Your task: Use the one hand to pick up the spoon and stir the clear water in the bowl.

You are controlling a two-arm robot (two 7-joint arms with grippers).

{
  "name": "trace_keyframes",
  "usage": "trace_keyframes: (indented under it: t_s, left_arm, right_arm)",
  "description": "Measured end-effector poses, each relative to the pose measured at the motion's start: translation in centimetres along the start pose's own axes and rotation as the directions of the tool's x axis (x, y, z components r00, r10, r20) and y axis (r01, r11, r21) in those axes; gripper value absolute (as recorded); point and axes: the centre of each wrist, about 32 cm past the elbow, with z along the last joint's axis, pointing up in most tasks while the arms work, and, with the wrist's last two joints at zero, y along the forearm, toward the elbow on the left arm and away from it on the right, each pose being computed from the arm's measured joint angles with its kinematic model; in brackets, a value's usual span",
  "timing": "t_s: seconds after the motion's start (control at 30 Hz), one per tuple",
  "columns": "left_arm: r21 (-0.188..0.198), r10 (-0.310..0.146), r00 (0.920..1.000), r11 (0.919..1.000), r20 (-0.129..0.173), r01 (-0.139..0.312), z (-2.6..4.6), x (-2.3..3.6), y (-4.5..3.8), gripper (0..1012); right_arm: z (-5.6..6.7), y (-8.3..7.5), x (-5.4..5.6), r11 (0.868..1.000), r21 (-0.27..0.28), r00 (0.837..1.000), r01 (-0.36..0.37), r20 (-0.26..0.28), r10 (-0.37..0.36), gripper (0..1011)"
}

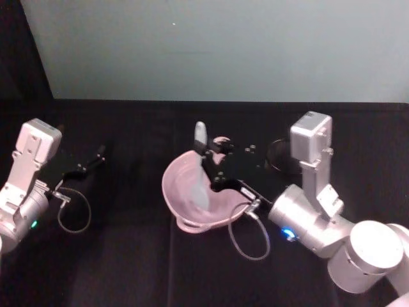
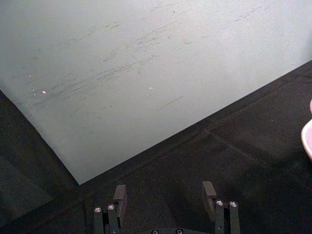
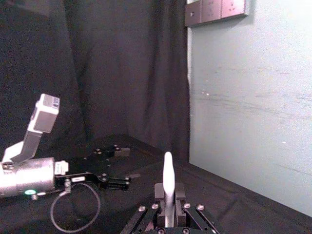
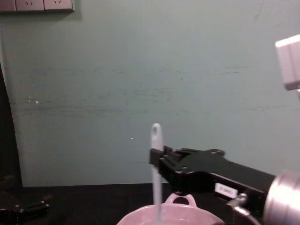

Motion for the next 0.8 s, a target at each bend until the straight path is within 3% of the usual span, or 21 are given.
trace_keyframes:
  t_s: [0.2,0.47,0.8]
  left_arm:
    - [0.0,0.0,1.0,1.0,0.0,0.0,0.0,0.0,0.0,1011]
    - [0.0,0.0,1.0,1.0,0.0,0.0,0.0,0.0,0.0,1011]
    - [0.0,0.0,1.0,1.0,0.0,0.0,0.0,0.0,0.0,1011]
  right_arm:
    - [-0.2,1.3,-0.3,1.0,0.014,1.0,-0.013,-0.006,0.013,125]
    - [-0.8,3.2,0.1,0.999,0.03,0.998,0.043,0.035,-0.044,125]
    - [-1.2,2.9,1.0,0.991,0.025,0.987,0.129,0.091,-0.131,125]
